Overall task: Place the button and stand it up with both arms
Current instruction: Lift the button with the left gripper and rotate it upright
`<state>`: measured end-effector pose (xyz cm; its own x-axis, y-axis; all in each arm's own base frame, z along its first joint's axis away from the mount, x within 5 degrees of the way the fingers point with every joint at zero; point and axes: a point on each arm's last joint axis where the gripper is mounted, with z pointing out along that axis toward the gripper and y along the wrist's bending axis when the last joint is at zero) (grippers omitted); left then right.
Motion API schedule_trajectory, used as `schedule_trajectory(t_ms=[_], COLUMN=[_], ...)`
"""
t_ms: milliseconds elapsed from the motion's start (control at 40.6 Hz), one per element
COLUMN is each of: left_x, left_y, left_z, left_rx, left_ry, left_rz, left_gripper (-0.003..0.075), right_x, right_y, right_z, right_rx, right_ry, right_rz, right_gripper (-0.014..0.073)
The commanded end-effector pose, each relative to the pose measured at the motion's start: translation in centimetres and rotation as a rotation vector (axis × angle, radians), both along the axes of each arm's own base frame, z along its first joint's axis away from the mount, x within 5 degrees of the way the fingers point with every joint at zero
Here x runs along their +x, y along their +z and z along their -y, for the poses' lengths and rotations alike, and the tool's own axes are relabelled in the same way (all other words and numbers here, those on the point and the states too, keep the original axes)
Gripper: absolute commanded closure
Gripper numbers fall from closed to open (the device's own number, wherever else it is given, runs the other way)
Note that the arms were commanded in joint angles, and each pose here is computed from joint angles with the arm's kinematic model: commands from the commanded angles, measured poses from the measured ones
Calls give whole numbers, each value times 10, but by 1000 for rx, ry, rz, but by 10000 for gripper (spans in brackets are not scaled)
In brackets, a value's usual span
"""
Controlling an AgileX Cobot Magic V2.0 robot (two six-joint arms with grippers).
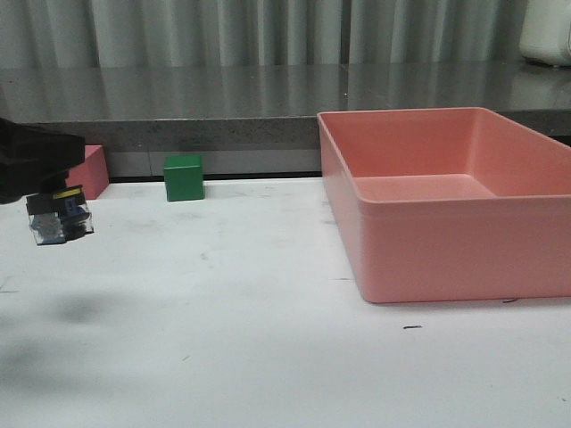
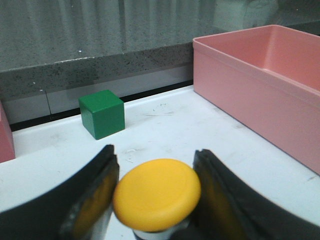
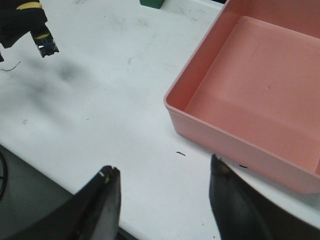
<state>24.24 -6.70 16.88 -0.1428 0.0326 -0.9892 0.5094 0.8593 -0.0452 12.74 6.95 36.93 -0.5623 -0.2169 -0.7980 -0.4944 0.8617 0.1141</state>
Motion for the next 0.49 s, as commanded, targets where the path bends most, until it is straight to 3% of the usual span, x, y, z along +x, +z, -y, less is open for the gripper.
schedule_trajectory(t_ms=[0,271,467], left_x=[5,16,21], left_y=[12,-24,-24], left_z=[-1,-1,-1], left_rx=[-107,-121,-122], left_ry=[19,39,40], left_rz=[156,72,77], left_gripper=[427,427,427], right_x=[1,1,1], right_y=[14,14,14], right_z=[0,0,0], right_rx=[50,50,50], right_ry=[-14,-14,-14], right_rz=[84,84,84], right_gripper=[172,172,172])
